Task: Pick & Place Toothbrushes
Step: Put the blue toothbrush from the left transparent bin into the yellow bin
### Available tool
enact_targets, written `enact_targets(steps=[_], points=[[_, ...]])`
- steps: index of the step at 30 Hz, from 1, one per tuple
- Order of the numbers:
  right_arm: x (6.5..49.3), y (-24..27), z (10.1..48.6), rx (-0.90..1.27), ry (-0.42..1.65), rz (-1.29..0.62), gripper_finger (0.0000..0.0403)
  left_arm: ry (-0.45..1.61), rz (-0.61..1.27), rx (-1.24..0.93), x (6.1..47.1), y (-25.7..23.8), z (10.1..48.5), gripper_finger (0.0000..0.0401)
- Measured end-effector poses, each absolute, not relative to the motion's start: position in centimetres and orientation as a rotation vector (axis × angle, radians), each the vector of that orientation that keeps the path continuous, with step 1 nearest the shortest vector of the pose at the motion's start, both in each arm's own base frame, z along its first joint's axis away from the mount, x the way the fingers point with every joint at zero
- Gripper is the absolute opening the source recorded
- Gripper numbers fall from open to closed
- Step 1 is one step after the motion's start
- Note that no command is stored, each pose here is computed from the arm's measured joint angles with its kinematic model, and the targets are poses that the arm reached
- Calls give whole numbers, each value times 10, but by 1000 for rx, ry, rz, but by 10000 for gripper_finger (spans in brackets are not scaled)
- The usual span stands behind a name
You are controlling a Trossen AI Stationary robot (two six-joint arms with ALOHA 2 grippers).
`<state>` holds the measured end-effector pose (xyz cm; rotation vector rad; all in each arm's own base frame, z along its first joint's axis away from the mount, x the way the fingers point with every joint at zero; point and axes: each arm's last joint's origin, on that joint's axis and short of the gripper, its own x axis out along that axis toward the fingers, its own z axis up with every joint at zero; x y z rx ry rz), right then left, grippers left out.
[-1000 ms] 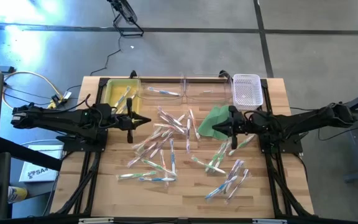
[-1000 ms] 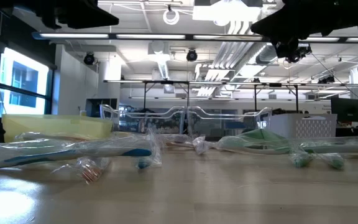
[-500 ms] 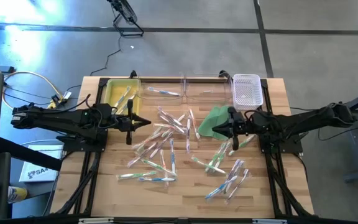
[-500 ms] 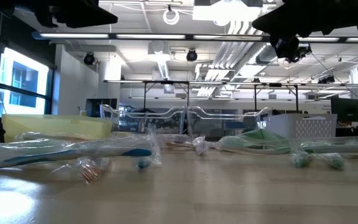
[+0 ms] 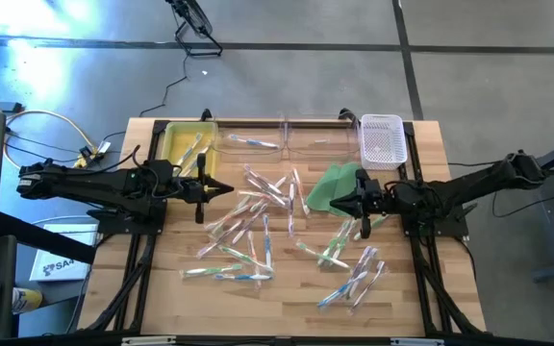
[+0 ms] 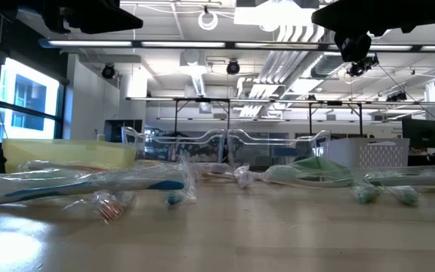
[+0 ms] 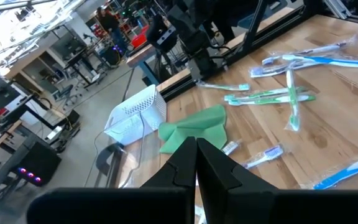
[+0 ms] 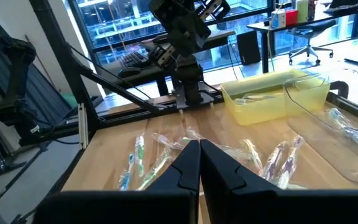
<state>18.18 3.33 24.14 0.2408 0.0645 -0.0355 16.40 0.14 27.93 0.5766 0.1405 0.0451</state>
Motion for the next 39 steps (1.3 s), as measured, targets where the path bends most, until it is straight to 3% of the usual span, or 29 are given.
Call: enact_targets(steps=[13,20,24,28,33,39], points=[[215,46,252,108,231,-59,3,125,57,575,164,2,281,6],[216,46,251,83,252,-55,3,223,328,525,160,21,297,6],[216,46,251,82,252,-58,3,248,379,563,162,42,322,6],[216,46,251,82,251,-63,3,402,432,571,173,73,337,6],[216,46,251,82,249,-62,3,603,367,548,194,119,333,6],[216,46,250,83,262,-64,3,695,196,506,212,173,309,1]])
